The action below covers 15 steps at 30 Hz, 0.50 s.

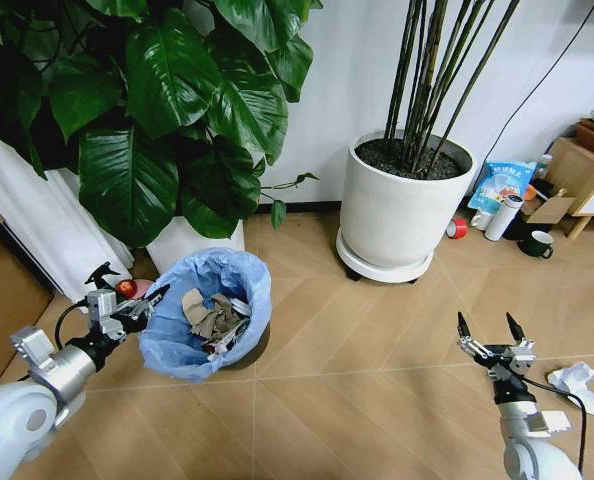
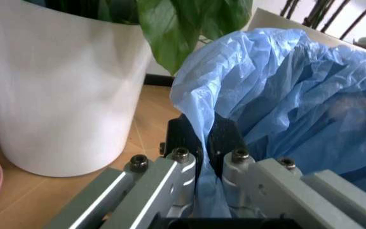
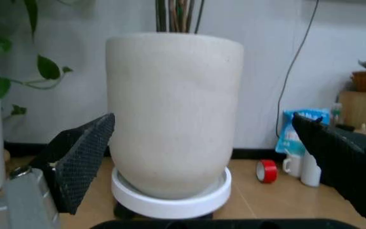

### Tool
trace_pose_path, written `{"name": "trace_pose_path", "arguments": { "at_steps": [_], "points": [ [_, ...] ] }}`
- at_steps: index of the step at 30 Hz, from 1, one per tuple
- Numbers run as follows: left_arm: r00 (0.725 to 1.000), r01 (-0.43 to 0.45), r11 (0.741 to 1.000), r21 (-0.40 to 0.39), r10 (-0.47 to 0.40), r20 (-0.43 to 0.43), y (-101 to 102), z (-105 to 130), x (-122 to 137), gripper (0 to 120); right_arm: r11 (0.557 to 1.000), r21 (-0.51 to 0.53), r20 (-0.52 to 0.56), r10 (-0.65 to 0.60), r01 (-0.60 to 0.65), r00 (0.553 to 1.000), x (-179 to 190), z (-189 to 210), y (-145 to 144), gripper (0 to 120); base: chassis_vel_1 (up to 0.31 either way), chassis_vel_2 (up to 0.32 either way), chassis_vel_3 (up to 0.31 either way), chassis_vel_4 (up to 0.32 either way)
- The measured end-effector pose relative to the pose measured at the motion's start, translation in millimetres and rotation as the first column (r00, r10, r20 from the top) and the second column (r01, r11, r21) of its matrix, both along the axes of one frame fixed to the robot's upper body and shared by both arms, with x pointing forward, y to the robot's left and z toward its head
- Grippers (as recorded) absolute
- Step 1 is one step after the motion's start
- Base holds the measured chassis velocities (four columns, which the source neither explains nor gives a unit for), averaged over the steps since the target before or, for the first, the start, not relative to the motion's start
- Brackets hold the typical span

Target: Pick up the trash bin and place the garbage on the floor into it.

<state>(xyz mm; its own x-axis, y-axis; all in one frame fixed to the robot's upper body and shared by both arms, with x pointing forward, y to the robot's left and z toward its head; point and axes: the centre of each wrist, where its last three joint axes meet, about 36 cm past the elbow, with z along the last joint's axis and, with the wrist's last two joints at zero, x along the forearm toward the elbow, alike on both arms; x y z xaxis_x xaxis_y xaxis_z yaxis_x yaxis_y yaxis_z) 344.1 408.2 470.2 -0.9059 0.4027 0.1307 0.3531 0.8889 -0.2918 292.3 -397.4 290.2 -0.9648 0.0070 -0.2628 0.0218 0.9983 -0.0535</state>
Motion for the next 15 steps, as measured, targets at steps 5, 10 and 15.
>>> {"name": "trace_pose_path", "arguments": {
  "at_steps": [5,10,15],
  "points": [
    [1.000,-0.018,1.000,-0.013,0.018,0.004,0,-6,-5,0,1.000,-0.007,0.007,0.008,-0.008,1.000,-2,1,5,100,0.000,0.000,0.000,0.000],
    [1.000,-0.021,1.000,-0.017,0.021,-0.004,0,-12,-9,0,1.000,0.004,-0.008,0.000,0.000,1.000,-2,-4,5,100,0.000,0.000,0.000,0.000],
    [1.000,-0.021,1.000,-0.016,0.020,-0.004,0,-12,-9,0,1.000,0.015,-0.016,-0.003,0.003,1.000,-2,-6,5,100,0.000,0.000,0.000,0.000]
  ]
}}
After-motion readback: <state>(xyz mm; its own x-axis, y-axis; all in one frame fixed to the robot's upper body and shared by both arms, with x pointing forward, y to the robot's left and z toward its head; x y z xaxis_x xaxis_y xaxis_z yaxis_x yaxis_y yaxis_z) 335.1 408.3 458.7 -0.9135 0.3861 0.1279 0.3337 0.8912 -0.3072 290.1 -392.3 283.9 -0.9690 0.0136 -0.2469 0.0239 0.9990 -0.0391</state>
